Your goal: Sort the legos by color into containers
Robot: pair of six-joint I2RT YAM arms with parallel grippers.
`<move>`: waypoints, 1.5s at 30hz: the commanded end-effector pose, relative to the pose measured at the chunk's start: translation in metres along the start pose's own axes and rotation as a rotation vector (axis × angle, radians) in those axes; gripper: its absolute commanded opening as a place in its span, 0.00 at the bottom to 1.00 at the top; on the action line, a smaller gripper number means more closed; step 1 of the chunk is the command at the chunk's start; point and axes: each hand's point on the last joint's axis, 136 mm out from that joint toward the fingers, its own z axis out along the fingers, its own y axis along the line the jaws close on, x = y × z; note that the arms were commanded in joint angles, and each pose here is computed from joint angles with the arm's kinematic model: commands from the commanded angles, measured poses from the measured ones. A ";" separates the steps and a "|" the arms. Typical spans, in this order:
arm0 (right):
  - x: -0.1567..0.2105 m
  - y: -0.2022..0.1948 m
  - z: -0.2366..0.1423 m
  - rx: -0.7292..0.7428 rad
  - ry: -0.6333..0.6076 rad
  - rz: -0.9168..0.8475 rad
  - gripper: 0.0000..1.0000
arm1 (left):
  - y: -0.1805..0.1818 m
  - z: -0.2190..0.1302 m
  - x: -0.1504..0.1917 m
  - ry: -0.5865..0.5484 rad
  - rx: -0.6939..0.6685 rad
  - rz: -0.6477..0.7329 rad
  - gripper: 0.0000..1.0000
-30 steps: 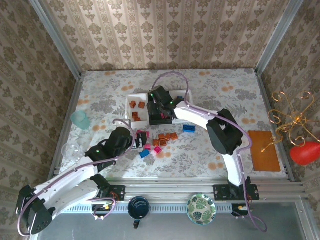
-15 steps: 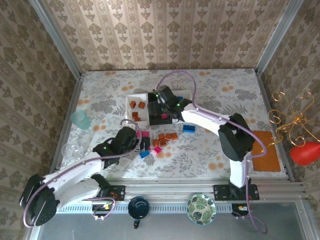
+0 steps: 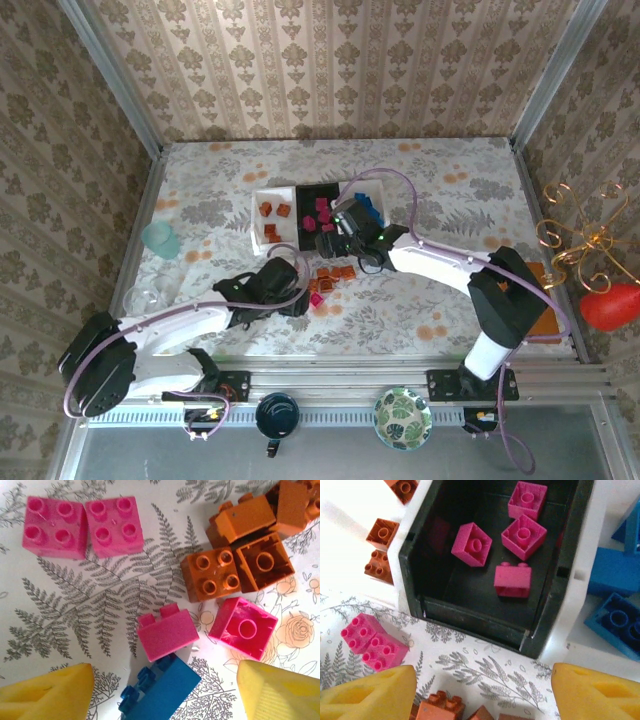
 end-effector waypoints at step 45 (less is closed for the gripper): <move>0.014 -0.083 -0.088 0.170 -0.195 0.184 0.74 | -0.085 -0.022 -0.124 -0.226 0.157 0.150 0.22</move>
